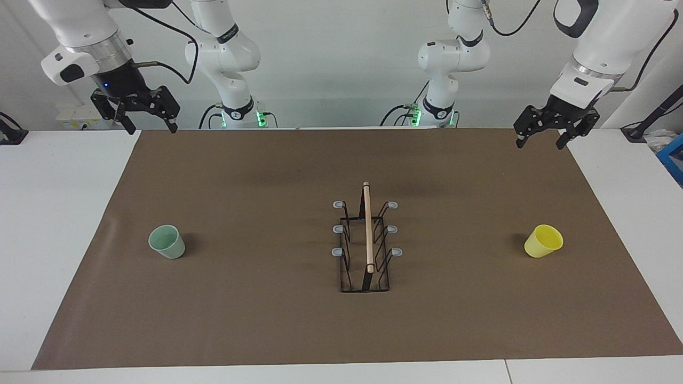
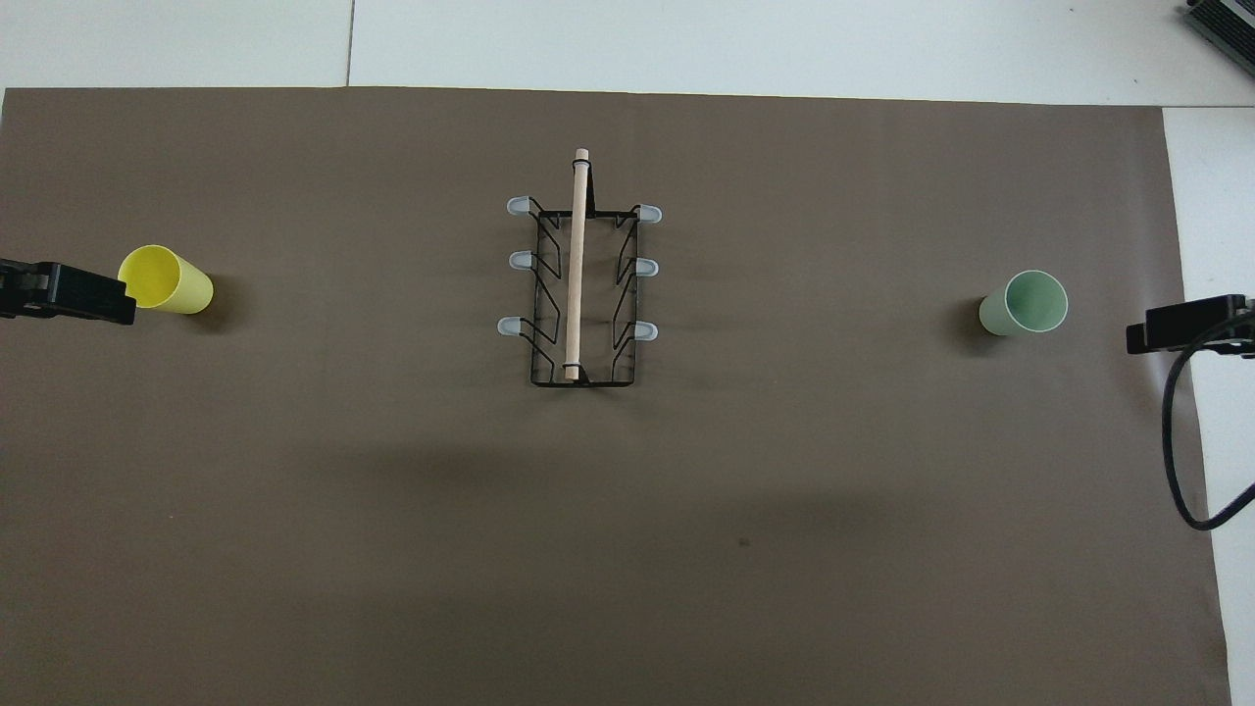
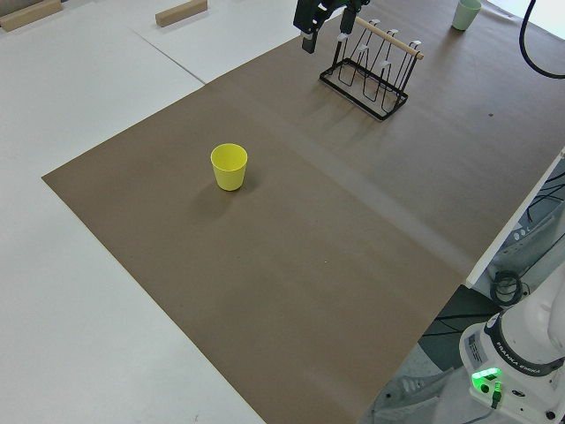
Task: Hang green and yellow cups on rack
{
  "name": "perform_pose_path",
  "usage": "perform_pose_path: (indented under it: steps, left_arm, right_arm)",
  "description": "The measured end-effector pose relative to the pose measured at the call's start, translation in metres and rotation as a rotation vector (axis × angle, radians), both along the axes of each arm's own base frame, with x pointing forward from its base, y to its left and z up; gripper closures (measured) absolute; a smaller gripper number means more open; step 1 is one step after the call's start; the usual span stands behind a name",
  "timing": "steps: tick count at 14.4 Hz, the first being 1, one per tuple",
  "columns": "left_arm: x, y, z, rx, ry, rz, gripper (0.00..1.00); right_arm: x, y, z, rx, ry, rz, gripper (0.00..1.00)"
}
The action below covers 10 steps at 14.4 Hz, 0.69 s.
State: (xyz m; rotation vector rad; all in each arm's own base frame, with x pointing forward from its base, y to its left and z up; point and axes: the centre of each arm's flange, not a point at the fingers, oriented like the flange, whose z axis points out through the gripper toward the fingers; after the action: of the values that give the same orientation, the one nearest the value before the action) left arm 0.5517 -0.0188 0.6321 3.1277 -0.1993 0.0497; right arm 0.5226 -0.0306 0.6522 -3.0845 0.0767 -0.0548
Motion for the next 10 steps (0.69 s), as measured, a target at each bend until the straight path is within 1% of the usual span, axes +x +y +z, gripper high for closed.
perform_pose_path:
  steps: [3, 6, 10]
  left_arm:
    - [-0.0001, -0.0023, 0.0, 0.0, 0.0, -0.004, 0.0]
    - [0.0006, -0.0027, -0.0008, 0.03, -0.005, 0.028, 0.0]
    - [0.0007, -0.0019, -0.0011, 0.034, -0.006, 0.043, 0.0]
  right_arm:
    - [-0.0001, 0.0001, -0.0004, 0.0, 0.001, 0.0, 0.0]
    - [-0.0002, 0.0003, -0.0004, 0.0, 0.001, 0.001, 0.0]
    - [-0.0003, 0.0008, -0.0007, 0.0, 0.002, 0.002, 0.0]
